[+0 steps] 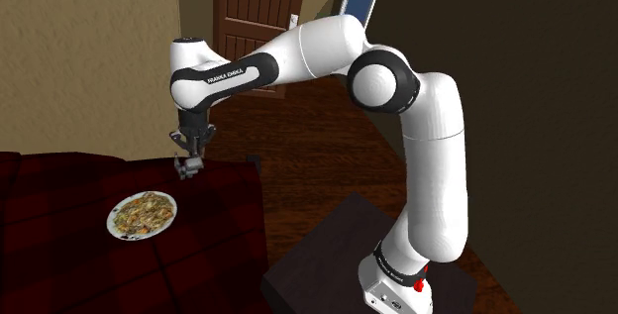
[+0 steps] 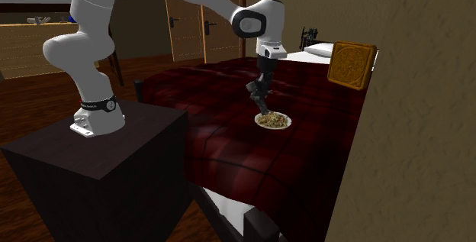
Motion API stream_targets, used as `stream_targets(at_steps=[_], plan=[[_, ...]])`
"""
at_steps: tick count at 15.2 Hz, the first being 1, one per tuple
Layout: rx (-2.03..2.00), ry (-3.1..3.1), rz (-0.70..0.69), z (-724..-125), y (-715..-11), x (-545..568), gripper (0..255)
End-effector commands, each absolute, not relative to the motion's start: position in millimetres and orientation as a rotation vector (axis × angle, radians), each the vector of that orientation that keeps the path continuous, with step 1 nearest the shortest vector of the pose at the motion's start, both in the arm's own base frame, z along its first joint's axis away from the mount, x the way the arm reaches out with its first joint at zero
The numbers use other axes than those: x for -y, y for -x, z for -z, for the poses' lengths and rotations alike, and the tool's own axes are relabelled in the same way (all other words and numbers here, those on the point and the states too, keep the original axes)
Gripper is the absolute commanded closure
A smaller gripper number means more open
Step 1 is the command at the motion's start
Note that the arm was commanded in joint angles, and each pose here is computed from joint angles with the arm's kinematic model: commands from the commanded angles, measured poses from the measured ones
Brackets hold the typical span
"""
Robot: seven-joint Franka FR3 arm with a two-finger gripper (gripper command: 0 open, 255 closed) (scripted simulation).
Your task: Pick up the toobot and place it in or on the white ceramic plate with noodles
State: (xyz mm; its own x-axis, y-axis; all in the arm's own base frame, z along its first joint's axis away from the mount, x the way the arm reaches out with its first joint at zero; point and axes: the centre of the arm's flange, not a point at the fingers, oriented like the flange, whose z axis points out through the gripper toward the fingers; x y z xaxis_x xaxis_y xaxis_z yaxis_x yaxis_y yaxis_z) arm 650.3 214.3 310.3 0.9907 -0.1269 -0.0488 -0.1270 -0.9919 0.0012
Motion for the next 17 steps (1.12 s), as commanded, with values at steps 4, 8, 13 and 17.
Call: stream_targets(at_steps=[4, 8, 13, 17], plan=[[-0.202, 3.132, -0.076, -312.0, -671.7, -277.3, 255], [-0.202, 3.132, -0.076, -313.7, -688.8, -327.2, 255], [-0.202, 3.132, -0.076, -293.0, -693.1, -340.1, 255], [-0.202, 3.132, -0.076, -271.9, -693.2, -340.1, 255]])
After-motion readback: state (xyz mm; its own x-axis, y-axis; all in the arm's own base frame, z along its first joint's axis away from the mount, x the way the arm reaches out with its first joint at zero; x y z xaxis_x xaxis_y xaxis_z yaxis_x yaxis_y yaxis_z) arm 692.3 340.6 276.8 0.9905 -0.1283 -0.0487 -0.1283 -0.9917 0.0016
